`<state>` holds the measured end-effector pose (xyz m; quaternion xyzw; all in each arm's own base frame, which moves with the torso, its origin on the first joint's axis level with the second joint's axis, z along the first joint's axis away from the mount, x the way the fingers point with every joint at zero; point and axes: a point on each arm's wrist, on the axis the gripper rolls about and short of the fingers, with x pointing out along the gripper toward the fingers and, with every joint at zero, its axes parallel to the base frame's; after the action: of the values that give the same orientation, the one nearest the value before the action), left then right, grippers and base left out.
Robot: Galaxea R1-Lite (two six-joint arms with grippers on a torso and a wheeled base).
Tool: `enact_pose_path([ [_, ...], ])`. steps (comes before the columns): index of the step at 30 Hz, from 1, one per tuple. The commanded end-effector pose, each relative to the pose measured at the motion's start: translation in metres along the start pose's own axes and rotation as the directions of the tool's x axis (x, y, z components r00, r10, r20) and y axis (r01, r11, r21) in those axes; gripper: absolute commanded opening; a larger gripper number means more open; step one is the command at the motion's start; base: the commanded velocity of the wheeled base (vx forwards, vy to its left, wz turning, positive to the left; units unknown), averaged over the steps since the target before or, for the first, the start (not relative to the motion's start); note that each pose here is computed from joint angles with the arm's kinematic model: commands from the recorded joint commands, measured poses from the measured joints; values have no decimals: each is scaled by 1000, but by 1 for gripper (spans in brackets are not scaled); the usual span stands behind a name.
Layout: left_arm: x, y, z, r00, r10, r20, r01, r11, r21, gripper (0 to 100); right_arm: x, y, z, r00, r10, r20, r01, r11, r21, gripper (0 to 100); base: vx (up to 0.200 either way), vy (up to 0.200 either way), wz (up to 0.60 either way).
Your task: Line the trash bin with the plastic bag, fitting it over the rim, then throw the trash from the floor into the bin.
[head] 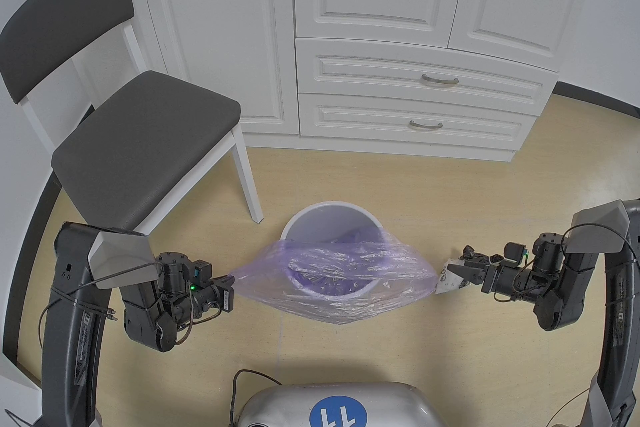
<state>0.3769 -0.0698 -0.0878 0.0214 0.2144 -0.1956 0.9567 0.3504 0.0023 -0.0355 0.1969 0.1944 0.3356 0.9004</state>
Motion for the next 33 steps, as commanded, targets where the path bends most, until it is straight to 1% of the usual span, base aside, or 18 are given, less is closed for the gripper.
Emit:
enact_pose_path([
  [1, 0, 0, 1, 1000, 0, 3, 0, 1000, 1, 0, -6, 2, 16, 999, -2, 51, 4, 999, -40, 100, 0, 0, 0],
  [3, 0, 0, 1, 1000, -2, 3, 2, 1000, 1, 0, 6, 7, 24, 996, -28, 88, 35, 997, -74, 100, 0, 0, 0],
  [4, 0, 0, 0, 1000, -2, 2, 2, 1000, 1, 0, 14, 14, 26, 991, -63, 114, 73, 993, -88, 100, 0, 0, 0],
  [6, 0, 0, 0, 1000, 0, 2, 0, 1000, 1, 0, 32, 31, 34, 967, -163, 193, 186, 977, -106, 100, 0, 0, 0],
  [8, 0, 0, 0, 1000, -2, 2, 2, 1000, 2, 0, 45, 53, 40, 938, -227, 262, 265, 957, -116, 100, 0, 0, 0],
  [9, 0, 0, 0, 1000, -3, 3, 3, 1000, 6, 100, 49, 68, 44, 926, -240, 293, 285, 951, -123, 100, 0, 0, 0],
  [13, -2, -1, -1, 998, -34, 58, 33, 999, 17, 100, 60, 119, 53, 904, -223, 364, 314, 925, -212, 100, 0, 0, 0],
  [15, -4, -3, -2, 993, -71, 91, 68, 997, 37, 100, 68, 137, 48, 884, -259, 390, 370, 897, -243, 100, 0, 0, 0],
  [16, -5, -3, -2, 993, -77, 91, 74, 996, 41, 100, 70, 140, 47, 880, -266, 395, 379, 892, -245, 100, 0, 0, 0],
  [17, -15, -5, 4, 992, -101, 77, 98, 994, 39, 100, 76, 153, 40, 865, -294, 406, 419, 869, -263, 100, 0, 0, 0],
  [18, -27, -6, 15, 988, -127, 88, 123, 991, 44, 100, 79, 162, 33, 863, -307, 402, 437, 854, -284, 100, 0, 0, 0],
  [20, -48, -10, 29, 974, -204, 98, 200, 979, 50, 100, 83, 173, 22, 871, -307, 383, 440, 835, -331, 100, 0, 0, 0],
  [23, -83, -12, 49, 944, -308, 115, 302, 951, 66, 100, 85, 180, 1, 898, -303, 320, 420, 807, -415, 100, 0, 0, 0],
  [24, -91, -14, 55, 943, -308, 125, 300, 951, 74, 100, 86, 181, -5, 902, -309, 300, 418, 797, -436, 100, 0, 0, 0],
  [25, -91, -14, 55, 943, -308, 125, 300, 951, 74, 100, 86, 181, -5, 902, -309, 300, 418, 797, -436, 100, 0, 0, 0],
  [26, -104, -18, 68, 939, -309, 149, 298, 950, 92, 100, 87, 186, -17, 909, -316, 273, 412, 784, -463, 100, 0, 0, 0],
  [29, -121, -26, 86, 926, -324, 194, 303, 944, 131, 100, 90, 191, -25, 907, -329, 265, 419, 776, -471, 100, 0, 0, 0],
  [33, -127, -46, 88, 906, -377, 191, 350, 923, 159, 100, 95, 194, -36, 911, -329, 247, 410, 774, -482, 100, 0, 0, 0],
])
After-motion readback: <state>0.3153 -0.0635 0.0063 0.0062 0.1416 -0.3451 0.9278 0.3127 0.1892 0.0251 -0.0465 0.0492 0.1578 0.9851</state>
